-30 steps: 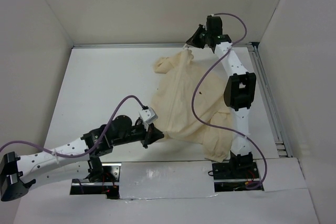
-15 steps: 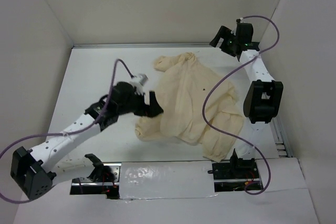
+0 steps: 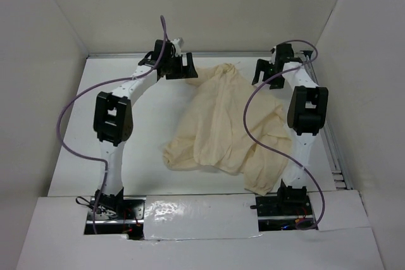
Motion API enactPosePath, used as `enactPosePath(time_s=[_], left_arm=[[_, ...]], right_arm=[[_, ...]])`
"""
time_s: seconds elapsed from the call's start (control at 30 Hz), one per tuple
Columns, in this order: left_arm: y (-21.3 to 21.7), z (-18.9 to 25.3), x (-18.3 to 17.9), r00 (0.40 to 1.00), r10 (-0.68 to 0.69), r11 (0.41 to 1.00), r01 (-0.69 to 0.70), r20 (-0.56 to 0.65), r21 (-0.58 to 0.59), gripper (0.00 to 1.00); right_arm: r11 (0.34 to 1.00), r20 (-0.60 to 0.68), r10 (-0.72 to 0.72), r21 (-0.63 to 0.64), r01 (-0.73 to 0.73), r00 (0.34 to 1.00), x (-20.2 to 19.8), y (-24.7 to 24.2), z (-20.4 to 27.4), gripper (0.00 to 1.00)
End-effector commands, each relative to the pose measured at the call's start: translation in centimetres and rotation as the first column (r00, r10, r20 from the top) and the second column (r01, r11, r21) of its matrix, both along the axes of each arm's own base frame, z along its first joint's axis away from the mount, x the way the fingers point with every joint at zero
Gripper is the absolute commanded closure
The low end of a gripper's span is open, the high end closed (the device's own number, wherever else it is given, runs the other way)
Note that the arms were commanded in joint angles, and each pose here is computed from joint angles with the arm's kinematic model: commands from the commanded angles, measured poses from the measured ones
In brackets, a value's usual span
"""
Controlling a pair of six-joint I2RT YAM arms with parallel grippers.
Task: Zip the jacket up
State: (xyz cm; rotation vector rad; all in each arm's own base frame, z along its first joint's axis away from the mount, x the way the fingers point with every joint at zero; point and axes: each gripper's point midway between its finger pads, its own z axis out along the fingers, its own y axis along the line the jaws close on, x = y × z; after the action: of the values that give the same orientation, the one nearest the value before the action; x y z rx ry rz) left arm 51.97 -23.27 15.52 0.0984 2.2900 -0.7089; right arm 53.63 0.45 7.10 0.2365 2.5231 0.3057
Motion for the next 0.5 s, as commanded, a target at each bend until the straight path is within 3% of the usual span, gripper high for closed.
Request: enactPosePath(time_s=[0.0, 0.07, 0.23, 0.47], left_arm=[[0.2, -0.4, 3.3, 0.999, -0.031, 0.998, 0.029, 0.039, 0.054, 0.01], [-0.2, -3.1, 4.3, 1.000, -0.026, 0.998, 0.026, -0.001, 0.064, 0.01], [-2.3, -4.2, 7.6, 0.993, -0.047, 0.995, 0.037, 0.112, 0.095, 0.01], [-5.6, -7.4, 9.3, 0.912, -0.296, 0.952, 0.257, 0.283, 0.170, 0.01]], right_arm=[[0.996, -0.005, 0.086, -0.030, -0.086, 0.996, 0.4, 1.3, 0.3, 0.02], [0.993, -0.010, 0.108, -0.041, -0.108, 0.994, 0.6, 2.1, -0.1, 0.03], [0.989, -0.046, 0.143, -0.034, -0.144, 0.989, 0.9, 3.3, -1.9, 0.08], [0.984, -0.061, 0.175, -0.007, -0.175, 0.983, 1.0, 4.0, -3.2, 0.15]])
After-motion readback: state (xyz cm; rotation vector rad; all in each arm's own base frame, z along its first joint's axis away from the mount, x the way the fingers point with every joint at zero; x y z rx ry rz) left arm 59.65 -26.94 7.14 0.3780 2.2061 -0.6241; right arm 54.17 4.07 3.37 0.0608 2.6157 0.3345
